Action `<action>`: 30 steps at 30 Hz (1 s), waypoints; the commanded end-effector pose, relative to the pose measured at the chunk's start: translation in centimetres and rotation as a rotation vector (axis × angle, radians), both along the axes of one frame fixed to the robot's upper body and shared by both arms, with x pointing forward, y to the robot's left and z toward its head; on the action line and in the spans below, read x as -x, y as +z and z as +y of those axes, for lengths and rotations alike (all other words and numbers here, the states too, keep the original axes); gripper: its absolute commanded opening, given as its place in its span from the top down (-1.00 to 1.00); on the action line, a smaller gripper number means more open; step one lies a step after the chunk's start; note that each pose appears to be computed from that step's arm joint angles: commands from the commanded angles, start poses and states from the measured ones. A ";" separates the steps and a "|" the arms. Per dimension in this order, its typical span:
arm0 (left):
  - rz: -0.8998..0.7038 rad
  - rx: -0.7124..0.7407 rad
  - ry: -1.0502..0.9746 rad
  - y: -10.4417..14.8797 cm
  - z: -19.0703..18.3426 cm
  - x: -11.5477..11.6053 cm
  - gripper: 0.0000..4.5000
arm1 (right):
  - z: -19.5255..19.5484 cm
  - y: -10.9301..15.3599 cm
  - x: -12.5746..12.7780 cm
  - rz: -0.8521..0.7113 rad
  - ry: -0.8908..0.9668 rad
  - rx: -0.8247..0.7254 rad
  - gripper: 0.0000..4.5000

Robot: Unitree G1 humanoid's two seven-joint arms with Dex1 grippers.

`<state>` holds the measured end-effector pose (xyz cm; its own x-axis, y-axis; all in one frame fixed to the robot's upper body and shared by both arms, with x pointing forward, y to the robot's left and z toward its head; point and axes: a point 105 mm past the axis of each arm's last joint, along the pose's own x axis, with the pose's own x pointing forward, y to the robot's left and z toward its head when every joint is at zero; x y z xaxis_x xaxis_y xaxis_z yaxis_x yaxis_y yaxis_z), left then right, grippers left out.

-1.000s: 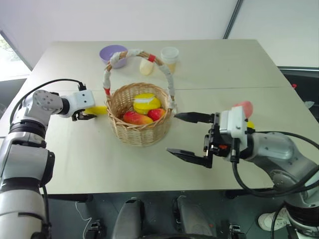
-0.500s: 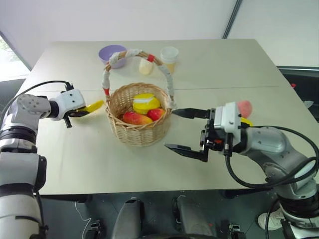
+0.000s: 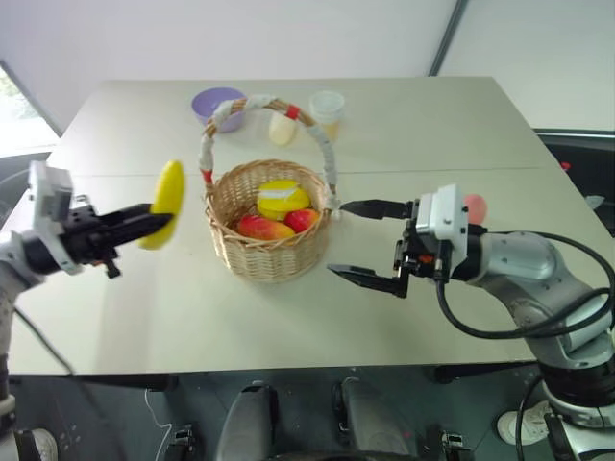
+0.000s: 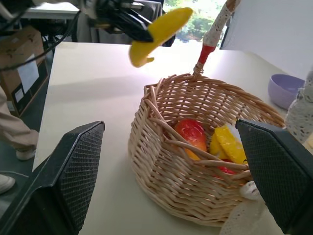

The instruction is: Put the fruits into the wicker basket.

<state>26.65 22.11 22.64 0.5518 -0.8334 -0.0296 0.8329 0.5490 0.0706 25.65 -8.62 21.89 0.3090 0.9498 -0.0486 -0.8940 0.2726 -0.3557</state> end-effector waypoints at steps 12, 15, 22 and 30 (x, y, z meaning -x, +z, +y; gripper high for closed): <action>-0.265 -0.207 -0.144 1.7 -12.3 -4.2 0.86 | -0.3 1.6 -0.2 -0.081 -0.037 -0.016 -1.00; -0.284 -0.263 -0.159 0.9 -12.2 -4.8 0.86 | -0.4 1.7 -0.2 -0.083 -0.051 -0.022 -1.00; -0.299 -0.245 -0.185 1.4 -11.6 -4.9 -0.45 | -3.5 0.7 -1.4 -0.037 -0.228 -0.016 -1.00; -0.173 -0.111 -0.364 1.0 -12.3 -0.3 -0.85 | -15.0 -4.6 -3.3 0.111 -0.704 0.073 -1.00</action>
